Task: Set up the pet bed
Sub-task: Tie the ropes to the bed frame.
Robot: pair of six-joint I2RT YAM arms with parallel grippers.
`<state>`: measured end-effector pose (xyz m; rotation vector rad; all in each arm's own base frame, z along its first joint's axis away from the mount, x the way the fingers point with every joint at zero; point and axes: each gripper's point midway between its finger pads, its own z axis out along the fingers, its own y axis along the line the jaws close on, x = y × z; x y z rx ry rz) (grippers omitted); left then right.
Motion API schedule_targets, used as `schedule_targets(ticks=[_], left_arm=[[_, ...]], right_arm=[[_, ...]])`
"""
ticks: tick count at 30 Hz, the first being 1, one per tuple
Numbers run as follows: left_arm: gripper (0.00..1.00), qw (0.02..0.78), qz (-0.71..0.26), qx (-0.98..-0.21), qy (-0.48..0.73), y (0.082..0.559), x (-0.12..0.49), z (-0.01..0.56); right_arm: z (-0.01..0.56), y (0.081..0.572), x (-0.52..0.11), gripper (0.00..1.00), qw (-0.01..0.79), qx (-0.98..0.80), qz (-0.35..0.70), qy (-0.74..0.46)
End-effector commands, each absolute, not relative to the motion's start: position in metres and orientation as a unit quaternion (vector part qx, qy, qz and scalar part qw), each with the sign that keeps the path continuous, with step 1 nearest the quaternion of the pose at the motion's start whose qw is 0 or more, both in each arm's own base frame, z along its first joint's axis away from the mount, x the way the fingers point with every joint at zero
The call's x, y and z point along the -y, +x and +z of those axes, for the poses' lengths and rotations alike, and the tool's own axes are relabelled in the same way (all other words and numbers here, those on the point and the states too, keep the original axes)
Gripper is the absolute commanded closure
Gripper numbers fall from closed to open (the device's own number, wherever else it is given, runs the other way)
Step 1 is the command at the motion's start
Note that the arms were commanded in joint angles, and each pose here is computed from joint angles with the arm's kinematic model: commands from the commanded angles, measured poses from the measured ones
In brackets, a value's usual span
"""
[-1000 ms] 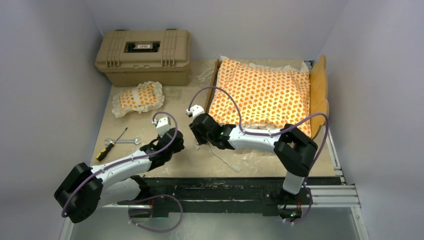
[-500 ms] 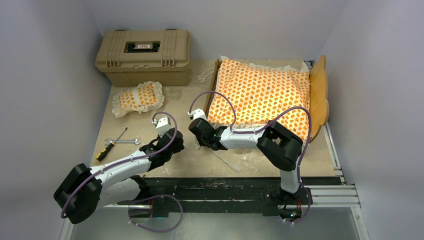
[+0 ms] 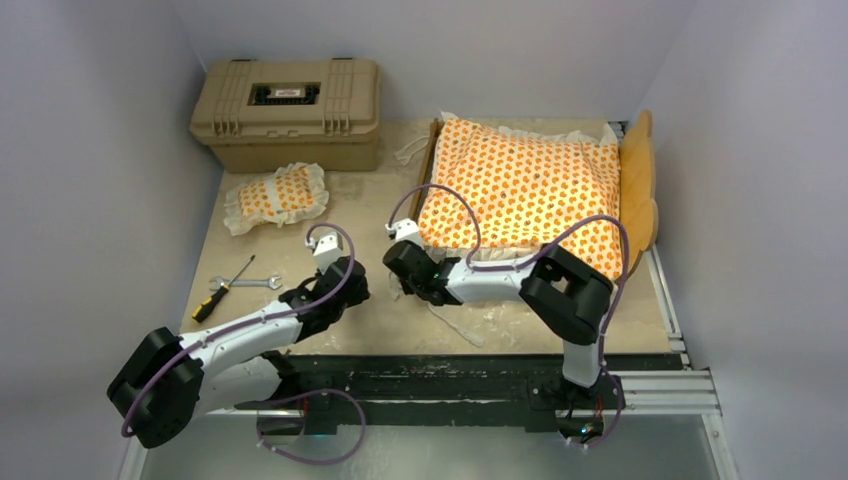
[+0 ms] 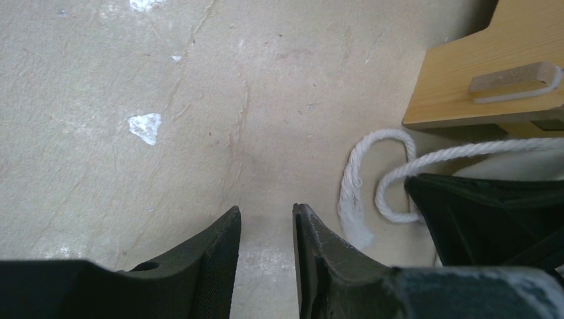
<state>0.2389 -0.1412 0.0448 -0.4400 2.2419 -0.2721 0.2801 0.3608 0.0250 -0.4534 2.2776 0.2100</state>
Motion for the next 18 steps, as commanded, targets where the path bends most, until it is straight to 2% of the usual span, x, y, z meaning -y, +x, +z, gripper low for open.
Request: schedule_targets(ticks=[1, 7, 12, 18], left_arm=[[0.66, 0.428, -0.158, -0.876, -0.153, 0.252, 0.163, 0.078], [0.61, 0.429, -0.227, -0.869, -0.094, 0.254, 0.196, 0.106], [0.52, 0.463, -0.275, -0.842, -0.02, 0.26, 0.219, 0.142], [0.4, 0.502, -0.263, -0.816, 0.115, 0.265, 0.233, 0.176]], right_arm=[[0.063, 0.276, -0.339, 1.0, 0.429, -0.885, 0.088, -0.156], [0.112, 0.268, -0.339, 1.0, 0.475, -0.85, 0.16, -0.163], [0.144, 0.262, -0.335, 1.0, 0.518, -0.812, 0.207, -0.171], [0.151, 0.253, -0.331, 1.0, 0.54, -0.785, 0.236, -0.191]])
